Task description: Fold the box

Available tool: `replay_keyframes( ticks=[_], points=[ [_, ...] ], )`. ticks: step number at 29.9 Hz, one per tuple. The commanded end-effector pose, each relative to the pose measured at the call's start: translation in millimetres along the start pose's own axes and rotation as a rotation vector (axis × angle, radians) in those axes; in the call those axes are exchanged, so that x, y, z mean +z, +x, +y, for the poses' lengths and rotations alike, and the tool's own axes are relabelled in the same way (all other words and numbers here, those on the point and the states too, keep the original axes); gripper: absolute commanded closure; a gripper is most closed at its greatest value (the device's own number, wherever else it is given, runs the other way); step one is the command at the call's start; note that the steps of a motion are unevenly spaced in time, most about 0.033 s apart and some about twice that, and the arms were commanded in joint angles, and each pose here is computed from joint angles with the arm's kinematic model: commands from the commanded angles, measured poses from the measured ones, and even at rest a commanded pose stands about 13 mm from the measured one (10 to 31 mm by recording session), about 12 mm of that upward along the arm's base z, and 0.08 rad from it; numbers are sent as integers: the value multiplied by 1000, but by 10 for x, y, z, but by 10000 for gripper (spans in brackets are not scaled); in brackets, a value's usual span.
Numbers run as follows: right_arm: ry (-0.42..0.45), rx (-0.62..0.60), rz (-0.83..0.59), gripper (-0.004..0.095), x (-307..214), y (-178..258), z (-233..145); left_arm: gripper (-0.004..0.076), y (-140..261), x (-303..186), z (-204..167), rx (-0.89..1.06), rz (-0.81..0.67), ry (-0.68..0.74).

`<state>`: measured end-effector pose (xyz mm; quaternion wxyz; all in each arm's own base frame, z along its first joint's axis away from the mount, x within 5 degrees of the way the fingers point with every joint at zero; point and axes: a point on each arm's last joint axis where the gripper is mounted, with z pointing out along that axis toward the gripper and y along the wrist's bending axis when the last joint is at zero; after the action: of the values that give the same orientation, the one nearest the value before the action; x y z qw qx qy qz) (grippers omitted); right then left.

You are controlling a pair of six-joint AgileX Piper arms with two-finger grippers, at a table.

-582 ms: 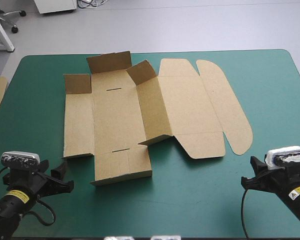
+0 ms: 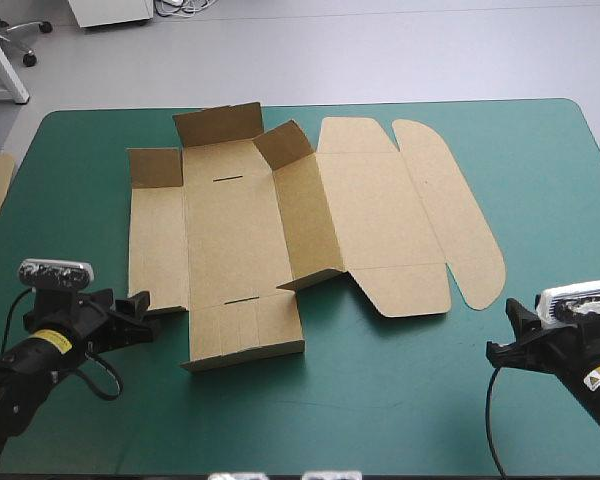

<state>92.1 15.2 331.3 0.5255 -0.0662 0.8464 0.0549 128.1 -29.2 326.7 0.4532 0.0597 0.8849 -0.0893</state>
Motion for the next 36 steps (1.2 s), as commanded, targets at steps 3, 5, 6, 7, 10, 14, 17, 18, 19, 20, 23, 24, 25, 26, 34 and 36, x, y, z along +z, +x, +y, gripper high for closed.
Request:
replay_keyframes(
  ticks=[3, 5, 6, 7, 10, 14, 17, 18, 19, 20, 23, 24, 25, 26, 34, 36],
  points=[
    [20, 65, -44, 506, 80, -247, -41, 327, -464, 35, -24, 20, -103, -5],
    [19, 77, -21, 488, 136, -303, -50, 327, -565, 79, -11, 41, -102, -25],
    [18, 77, -12, 486, 155, -329, -53, 327, -614, 98, 0, 49, -103, -40],
    [16, 78, 0, 487, 179, -362, -57, 327, -652, 111, 12, 48, -104, -55],
    [14, 80, 28, 487, 264, -469, -71, 328, -768, 167, 67, 45, -105, -114],
    [9, 64, 62, 486, 356, -590, -86, 328, -851, 258, 257, -6, -88, -196],
    [5, 48, 79, 486, 418, -647, -94, 327, -843, 325, 473, -61, -63, -274],
    [5, 48, 82, 486, 433, -658, -97, 327, -834, 350, 554, -84, -50, -295],
    [5, 44, 86, 486, 453, -667, -100, 327, -823, 379, 636, -106, -36, -308],
    [5, 41, 90, 487, 468, -671, -102, 327, -809, 410, 716, -133, -24, -311],
    [-1, 45, 108, 487, 522, -664, -105, 327, -770, 510, 941, -217, 1, -301],
    [-1, 42, 108, 487, 522, -664, -105, 327, -752, 553, 1032, -261, 5, -291],
    [-1, 42, 113, 487, 539, -662, -107, 327, -730, 599, 1127, -309, 9, -281],
    [-1, 38, 115, 486, 543, -661, -108, 327, -708, 656, 1201, -366, 14, -261],
    [-1, 17, 105, 478, 551, -671, -110, 327, -473, 1008, 1656, -613, 72, 4],
    [-3, 19, 107, 450, 550, -669, -108, 327, -422, 1098, 1682, -637, 100, 60]
  ],
)
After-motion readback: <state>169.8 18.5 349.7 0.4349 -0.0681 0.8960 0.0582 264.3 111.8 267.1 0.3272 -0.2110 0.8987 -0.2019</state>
